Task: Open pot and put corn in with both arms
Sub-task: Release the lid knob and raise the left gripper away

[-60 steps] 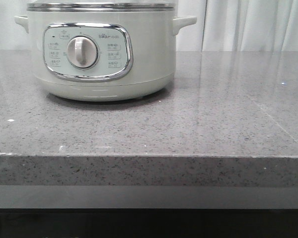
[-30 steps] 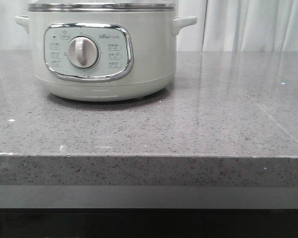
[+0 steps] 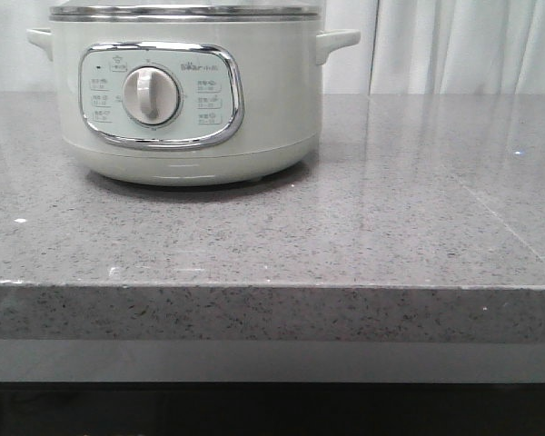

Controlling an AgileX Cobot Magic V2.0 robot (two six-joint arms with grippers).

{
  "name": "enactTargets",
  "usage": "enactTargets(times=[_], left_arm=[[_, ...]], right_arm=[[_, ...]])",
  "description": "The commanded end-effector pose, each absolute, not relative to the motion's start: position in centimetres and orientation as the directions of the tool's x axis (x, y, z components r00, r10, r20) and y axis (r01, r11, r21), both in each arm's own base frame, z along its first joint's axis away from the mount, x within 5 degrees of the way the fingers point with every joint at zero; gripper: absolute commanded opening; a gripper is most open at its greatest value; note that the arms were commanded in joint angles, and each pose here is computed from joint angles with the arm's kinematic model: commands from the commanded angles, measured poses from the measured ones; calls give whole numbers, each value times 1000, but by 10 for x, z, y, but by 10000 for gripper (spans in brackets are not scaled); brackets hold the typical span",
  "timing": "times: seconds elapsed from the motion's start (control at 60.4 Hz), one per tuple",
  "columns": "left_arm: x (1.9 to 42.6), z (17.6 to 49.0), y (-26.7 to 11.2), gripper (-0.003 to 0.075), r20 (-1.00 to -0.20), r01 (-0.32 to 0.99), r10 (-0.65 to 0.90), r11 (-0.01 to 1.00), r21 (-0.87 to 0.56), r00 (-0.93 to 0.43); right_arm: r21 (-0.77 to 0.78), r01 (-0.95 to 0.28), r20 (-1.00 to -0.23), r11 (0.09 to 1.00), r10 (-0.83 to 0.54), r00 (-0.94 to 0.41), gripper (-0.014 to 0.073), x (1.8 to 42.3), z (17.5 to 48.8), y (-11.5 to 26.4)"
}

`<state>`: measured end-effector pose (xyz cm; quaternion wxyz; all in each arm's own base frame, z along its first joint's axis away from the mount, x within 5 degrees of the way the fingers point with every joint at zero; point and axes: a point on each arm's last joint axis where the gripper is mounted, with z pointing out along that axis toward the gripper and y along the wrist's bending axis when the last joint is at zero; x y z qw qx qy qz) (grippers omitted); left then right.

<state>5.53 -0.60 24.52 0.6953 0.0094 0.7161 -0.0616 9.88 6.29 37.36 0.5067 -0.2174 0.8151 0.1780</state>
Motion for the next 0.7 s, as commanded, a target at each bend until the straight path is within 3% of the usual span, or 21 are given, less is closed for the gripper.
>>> enactTargets(times=[0.0,0.298,0.679], left_arm=[[54,252,-4,-20,-991,88,-107,991,-100,80],[54,215,-3,-20,-982,72,-110,992,-100,153],[54,213,-3,-20,-984,72,-109,992,-100,141]], right_arm=[[62,-527,-938,848,-130,-320,-120,100,387,62],[62,-527,-938,848,-130,-320,-120,100,387,62],[62,-527,-938,848,-130,-321,-120,100,387,62]])
